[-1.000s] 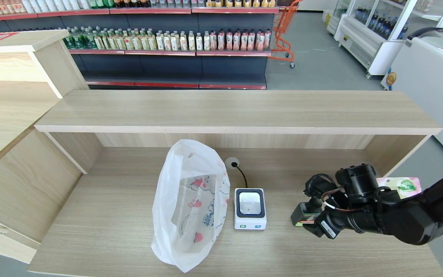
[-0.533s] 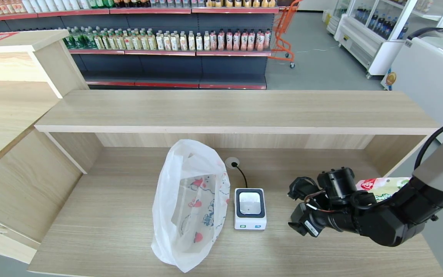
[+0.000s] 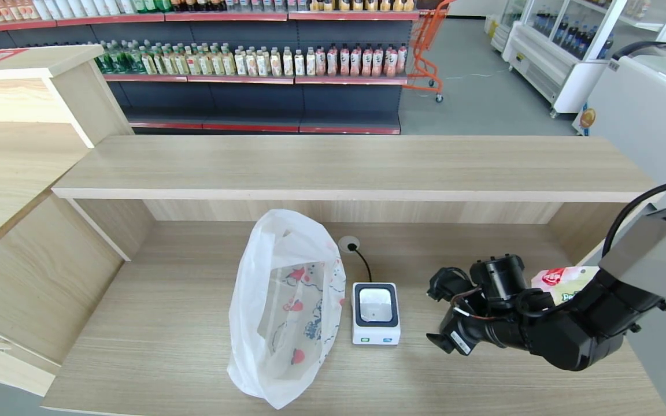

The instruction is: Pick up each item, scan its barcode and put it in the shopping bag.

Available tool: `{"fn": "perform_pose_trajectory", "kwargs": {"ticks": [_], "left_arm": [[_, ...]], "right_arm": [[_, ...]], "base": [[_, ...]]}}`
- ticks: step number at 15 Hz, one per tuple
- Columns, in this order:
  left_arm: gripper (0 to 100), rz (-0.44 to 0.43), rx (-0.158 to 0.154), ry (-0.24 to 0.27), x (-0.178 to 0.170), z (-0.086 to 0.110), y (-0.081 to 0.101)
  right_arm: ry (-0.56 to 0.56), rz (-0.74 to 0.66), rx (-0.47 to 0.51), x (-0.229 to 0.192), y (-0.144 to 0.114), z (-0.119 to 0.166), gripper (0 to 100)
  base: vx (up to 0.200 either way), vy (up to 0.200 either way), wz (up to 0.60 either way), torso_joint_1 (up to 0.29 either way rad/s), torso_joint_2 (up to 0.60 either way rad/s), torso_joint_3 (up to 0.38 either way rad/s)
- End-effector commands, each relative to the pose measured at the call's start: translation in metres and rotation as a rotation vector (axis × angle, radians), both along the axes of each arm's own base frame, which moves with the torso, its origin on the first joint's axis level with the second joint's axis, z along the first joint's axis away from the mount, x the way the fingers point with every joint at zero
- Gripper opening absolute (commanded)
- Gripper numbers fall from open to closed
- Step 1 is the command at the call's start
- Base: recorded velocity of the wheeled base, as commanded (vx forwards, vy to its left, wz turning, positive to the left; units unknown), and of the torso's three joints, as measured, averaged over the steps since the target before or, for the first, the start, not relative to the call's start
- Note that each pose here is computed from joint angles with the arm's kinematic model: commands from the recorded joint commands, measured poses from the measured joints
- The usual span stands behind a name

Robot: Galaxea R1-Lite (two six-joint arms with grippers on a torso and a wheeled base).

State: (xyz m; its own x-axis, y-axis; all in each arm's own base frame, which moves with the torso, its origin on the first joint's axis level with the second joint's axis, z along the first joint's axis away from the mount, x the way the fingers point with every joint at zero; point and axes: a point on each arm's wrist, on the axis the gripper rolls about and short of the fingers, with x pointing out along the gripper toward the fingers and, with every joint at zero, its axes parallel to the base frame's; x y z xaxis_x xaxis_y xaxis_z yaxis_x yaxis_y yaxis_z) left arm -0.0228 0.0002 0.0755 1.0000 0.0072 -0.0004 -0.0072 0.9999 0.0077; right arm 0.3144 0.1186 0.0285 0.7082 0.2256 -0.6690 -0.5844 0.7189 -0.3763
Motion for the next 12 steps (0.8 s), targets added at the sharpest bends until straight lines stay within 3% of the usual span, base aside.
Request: {"fn": "perform_pose_trajectory", "kwargs": {"ticks": [1, 4, 5, 12], "left_arm": [[100, 0.000, 0.000, 0.000, 0.000, 0.000, 0.000], [100, 0.000, 0.000, 0.000, 0.000, 0.000, 0.000], [100, 0.000, 0.000, 0.001, 0.000, 0.000, 0.000], [100, 0.000, 0.000, 0.001, 0.000, 0.000, 0.000]], "right_arm": [[0.014, 0.000, 0.004, 0.001, 0.001, -0.006, 100], [0.024, -0.024, 0.042, 0.001, 0.001, -0.014, 100], [0.022, -0.035, 0.056, 0.003, 0.002, -0.016, 0], [-0.041, -0.038, 0.099, 0.008, 0.006, -0.001, 0]], "base": [[0.000, 0.000, 0.00, 0.000, 0.00, 0.000], [0.000, 0.000, 0.00, 0.000, 0.00, 0.000], [0.000, 0.000, 0.00, 0.000, 0.00, 0.000], [0.000, 0.000, 0.00, 0.000, 0.00, 0.000]]}}
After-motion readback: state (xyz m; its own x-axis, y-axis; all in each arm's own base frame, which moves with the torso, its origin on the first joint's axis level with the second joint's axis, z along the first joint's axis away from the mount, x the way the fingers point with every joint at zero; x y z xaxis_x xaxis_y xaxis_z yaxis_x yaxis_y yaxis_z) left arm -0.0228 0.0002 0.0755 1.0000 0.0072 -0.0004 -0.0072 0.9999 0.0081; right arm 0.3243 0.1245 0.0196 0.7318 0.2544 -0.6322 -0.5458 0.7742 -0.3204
